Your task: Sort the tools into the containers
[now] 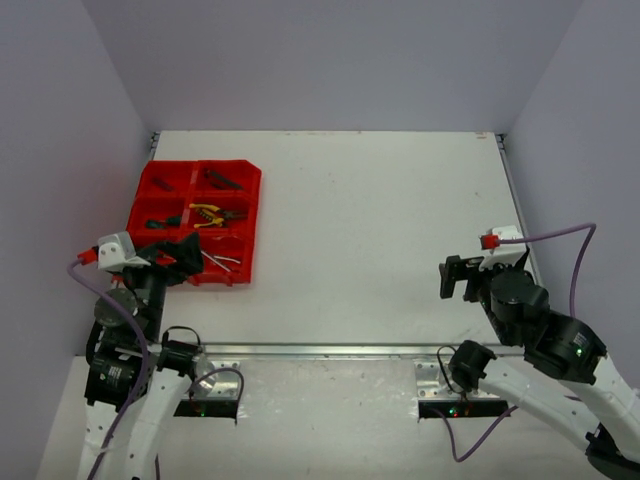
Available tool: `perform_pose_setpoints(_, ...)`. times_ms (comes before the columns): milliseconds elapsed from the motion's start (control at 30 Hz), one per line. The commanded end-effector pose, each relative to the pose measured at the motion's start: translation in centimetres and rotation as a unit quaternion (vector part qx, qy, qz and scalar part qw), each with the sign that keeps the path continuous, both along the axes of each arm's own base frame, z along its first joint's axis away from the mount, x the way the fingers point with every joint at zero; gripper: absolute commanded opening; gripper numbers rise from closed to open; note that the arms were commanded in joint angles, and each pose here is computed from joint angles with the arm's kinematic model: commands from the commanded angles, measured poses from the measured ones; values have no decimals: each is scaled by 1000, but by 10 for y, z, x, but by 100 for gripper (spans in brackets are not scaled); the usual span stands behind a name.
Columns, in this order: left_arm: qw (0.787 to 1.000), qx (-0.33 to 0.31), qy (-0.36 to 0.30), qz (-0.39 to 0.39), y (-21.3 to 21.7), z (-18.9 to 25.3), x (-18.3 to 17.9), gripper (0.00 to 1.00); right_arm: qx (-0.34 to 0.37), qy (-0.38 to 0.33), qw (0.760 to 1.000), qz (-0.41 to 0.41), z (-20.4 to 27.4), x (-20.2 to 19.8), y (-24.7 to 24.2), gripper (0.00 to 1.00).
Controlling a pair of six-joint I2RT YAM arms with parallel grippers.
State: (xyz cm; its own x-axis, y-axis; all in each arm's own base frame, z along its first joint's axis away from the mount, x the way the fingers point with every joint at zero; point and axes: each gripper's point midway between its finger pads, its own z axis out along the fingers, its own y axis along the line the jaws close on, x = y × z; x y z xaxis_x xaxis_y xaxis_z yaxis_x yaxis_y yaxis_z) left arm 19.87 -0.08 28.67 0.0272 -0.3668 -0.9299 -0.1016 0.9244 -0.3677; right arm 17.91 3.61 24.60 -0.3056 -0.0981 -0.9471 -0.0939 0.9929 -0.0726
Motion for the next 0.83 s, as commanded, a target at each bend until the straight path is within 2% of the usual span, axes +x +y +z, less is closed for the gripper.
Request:
perform_pose_setpoints(0, 999, -5, -31, 4, 2, 15, -3, 100, 1, -2, 1000, -23, -1, 4, -4, 99)
perform_pose_setpoints(800, 999, -11, -26, 15, 5, 13, -3, 100, 17, -5, 999, -34, -2, 2, -7, 99)
